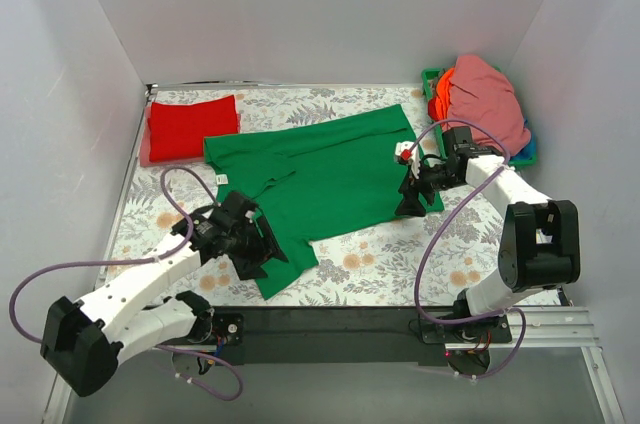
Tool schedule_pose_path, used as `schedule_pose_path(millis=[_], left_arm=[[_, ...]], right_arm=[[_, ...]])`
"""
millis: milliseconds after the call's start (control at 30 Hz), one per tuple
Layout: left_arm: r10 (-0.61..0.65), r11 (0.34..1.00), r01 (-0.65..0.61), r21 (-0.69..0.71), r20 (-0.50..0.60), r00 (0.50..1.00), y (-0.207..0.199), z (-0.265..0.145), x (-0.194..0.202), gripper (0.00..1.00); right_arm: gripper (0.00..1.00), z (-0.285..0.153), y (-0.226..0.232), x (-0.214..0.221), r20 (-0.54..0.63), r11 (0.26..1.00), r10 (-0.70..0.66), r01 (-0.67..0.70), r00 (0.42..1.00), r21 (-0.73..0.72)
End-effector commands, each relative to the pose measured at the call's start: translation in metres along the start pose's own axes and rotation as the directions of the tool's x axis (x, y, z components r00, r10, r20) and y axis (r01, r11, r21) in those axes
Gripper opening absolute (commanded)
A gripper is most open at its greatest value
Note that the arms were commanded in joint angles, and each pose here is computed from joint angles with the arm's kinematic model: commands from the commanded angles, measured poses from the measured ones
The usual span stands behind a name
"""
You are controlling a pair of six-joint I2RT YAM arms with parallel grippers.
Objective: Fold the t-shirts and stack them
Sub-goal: Fold the tshirt
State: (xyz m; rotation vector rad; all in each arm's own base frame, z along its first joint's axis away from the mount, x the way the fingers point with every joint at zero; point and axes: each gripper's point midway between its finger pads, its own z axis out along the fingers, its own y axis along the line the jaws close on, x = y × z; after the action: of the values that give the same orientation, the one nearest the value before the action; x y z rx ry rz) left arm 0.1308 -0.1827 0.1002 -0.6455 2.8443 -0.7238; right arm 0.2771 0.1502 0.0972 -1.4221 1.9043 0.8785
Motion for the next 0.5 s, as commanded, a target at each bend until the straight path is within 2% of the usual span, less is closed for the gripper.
schedule_pose_path(millis=[0,33,67,100,233,467], left_arm=[[-0.221,0.953,0.22,-0.207,0.019,0.975,0.036,0.011,0.021,0.59],[-0.212,0.95,0.211,-0.232,0.02,0.977,0.041,0.013,0.023,0.59],[-0.216,0.936,0.214,-0.278,0.024,0.976,0.047,0.016,0.025,0.5],[-0.217,0.929,0.214,-0.303,0.025,0.976,0.051,0.017,0.026,0.48],[-0.184,0.907,0.183,-0.379,0.035,0.982,0.062,0.02,0.028,0.47],[-0.181,0.901,0.188,-0.39,0.053,0.982,0.069,0.03,0.026,0.43]], right_arm=[[0.77,-0.005,-0.006,-0.009,0.015,0.999,0.012,-0.012,1.0,0.03],[0.77,-0.004,-0.006,-0.007,0.015,0.999,0.023,-0.023,1.0,0.029],[0.76,-0.004,-0.008,-0.007,0.011,0.999,0.031,-0.031,0.999,0.032],[0.76,-0.004,-0.007,-0.006,0.01,0.999,0.033,-0.034,0.999,0.03],[0.76,-0.004,-0.009,-0.002,0.006,0.998,0.044,-0.044,0.999,0.034],[0.76,-0.006,-0.012,0.003,0.011,0.997,0.069,-0.069,0.998,0.041]])
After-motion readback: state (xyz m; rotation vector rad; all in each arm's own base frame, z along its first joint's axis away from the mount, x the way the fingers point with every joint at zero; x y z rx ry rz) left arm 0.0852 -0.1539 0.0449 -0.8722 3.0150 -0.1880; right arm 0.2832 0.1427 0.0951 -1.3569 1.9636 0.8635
